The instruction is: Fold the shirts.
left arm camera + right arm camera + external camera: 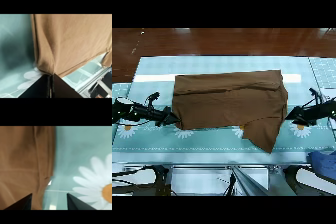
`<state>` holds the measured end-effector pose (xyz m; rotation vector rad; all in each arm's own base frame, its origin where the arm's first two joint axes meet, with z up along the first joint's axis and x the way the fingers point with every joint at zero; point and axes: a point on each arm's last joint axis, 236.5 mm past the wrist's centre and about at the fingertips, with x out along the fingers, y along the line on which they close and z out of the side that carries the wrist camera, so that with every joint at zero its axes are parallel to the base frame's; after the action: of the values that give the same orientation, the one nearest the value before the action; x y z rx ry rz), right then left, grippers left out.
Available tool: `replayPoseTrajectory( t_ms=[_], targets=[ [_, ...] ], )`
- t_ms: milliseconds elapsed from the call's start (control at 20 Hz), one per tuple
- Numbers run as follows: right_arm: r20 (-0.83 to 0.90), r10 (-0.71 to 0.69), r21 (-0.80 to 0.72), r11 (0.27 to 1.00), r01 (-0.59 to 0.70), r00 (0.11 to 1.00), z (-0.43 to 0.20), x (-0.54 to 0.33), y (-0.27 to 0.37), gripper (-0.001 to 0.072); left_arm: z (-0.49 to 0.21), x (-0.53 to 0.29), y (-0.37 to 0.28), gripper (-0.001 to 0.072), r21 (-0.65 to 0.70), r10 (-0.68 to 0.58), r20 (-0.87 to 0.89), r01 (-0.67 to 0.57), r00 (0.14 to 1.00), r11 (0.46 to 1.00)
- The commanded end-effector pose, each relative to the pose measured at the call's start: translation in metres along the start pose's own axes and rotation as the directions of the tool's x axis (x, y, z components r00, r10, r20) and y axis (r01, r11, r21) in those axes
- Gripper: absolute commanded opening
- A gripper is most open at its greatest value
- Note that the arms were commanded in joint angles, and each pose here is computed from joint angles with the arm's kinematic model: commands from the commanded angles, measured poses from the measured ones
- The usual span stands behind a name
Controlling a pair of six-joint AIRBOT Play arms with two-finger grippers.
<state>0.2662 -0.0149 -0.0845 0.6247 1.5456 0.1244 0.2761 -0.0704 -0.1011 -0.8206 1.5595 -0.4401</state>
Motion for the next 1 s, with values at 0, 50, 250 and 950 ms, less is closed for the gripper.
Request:
replayPoseTrajectory(
  t_ms=[0, 50, 250, 950],
  targets=[
    [0.047, 0.064, 0.036, 0.997, -0.066, 0.997, -0.009, 0.027, 0.012, 0.0512, 0.000, 0.000, -0.001, 0.0021, 0.001, -0.007, -0.001, 0.007, 1.000, 1.000],
    [0.058, 0.050, 0.035, 0.998, -0.052, 0.997, -0.008, 0.033, 0.013, 0.0503, 0.000, 0.000, -0.002, 0.0021, 0.001, -0.010, 0.001, 0.010, 1.000, 1.000],
    [0.131, 0.007, 0.019, 1.000, -0.010, 0.991, 0.009, 0.048, 0.029, 0.0197, 0.003, -0.001, -0.007, 0.0021, 0.012, -0.031, 0.015, 0.031, 0.999, 0.999],
    [0.685, 0.202, -0.248, 0.968, -0.037, 0.700, 0.192, -0.118, 0.158, 0.0021, 0.152, -0.101, -0.123, 0.0020, 0.311, -0.097, 0.532, -0.087, 0.841, 0.947]
  ],
)
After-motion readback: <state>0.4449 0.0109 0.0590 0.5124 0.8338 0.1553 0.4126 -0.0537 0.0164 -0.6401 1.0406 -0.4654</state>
